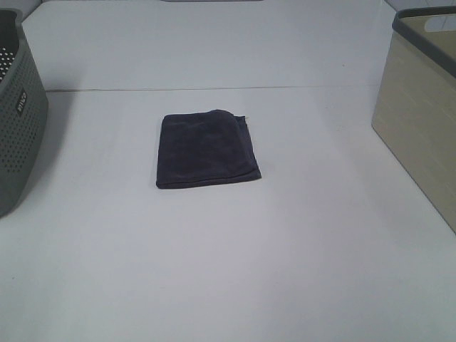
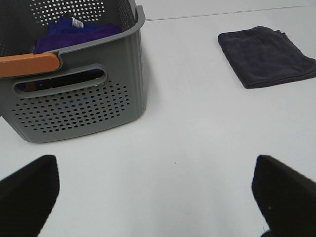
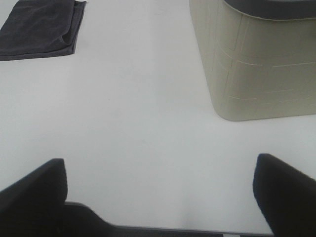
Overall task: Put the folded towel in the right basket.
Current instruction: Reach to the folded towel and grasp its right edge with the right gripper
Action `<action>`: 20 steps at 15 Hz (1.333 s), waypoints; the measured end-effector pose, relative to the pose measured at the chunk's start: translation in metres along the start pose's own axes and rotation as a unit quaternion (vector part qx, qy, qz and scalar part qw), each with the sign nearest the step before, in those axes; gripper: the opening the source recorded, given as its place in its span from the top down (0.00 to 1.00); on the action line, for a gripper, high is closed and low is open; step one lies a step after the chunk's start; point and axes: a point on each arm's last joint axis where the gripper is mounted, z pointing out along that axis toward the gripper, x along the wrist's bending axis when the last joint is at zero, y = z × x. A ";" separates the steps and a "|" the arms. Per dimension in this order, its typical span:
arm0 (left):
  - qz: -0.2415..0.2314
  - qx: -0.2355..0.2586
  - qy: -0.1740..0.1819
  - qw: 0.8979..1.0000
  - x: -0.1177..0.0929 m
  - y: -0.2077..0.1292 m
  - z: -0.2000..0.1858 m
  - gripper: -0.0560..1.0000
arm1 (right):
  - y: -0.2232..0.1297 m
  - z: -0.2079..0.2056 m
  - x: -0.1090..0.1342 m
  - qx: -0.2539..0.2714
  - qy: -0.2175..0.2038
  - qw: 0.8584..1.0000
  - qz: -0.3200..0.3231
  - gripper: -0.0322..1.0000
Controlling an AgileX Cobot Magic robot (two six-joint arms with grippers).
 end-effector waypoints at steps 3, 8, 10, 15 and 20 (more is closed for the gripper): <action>0.000 0.000 0.000 1.000 0.000 0.000 0.000 0.01 | 0.000 0.000 0.000 0.000 0.000 1.000 0.000 0.02; 0.000 0.000 0.000 1.000 0.000 0.000 0.000 0.01 | 0.000 0.000 0.000 0.000 0.000 1.000 0.000 0.02; 0.000 0.000 0.000 1.000 0.000 0.000 0.000 0.01 | 0.000 0.000 0.000 0.000 0.000 1.000 0.000 0.02; 0.000 0.000 0.000 1.000 0.000 0.000 0.000 0.01 | 0.000 0.000 0.000 0.000 0.000 1.000 0.000 0.02; 0.000 0.000 0.000 1.000 0.000 0.000 0.000 0.01 | 0.076 0.019 0.003 0.152 0.043 0.987 0.016 0.02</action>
